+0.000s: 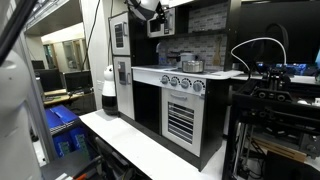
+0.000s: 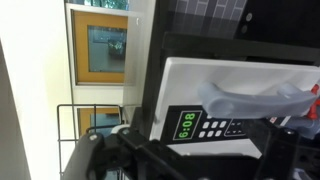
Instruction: Put the artificial fruit inside the microwave and close the door
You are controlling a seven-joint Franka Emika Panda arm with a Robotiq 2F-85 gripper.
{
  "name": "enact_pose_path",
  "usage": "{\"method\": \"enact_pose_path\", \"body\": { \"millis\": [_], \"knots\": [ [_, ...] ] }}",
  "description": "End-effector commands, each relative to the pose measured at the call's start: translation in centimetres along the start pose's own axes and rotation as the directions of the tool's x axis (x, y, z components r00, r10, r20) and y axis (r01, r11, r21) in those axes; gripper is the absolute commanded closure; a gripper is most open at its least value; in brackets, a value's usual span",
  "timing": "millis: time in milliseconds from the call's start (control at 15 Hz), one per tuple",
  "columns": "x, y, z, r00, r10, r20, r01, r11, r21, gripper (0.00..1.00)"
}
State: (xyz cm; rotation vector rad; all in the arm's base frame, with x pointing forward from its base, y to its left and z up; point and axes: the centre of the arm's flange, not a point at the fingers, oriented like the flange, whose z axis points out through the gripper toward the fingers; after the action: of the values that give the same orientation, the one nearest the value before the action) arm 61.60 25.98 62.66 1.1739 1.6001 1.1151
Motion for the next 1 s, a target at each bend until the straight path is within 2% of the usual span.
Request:
{"method": "enact_pose_path", "body": {
  "millis": [0, 600, 800, 933],
  "knots": [
    [-1.4, 0.6, 1.3, 1.000, -0.024, 0.008, 0.025, 0.999, -0.043, 0.00],
    [-1.8, 1.2, 1.5, 1.000, 0.001, 0.009, 0.000, 0.999, -0.049, 0.00],
    [-1.2, 2.4, -0.1, 0.997, 0.075, 0.014, -0.075, 0.997, 0.017, 0.00],
    [-0.7, 3.7, -1.6, 0.988, 0.155, 0.019, -0.156, 0.984, 0.080, 0.00]
  ]
}}
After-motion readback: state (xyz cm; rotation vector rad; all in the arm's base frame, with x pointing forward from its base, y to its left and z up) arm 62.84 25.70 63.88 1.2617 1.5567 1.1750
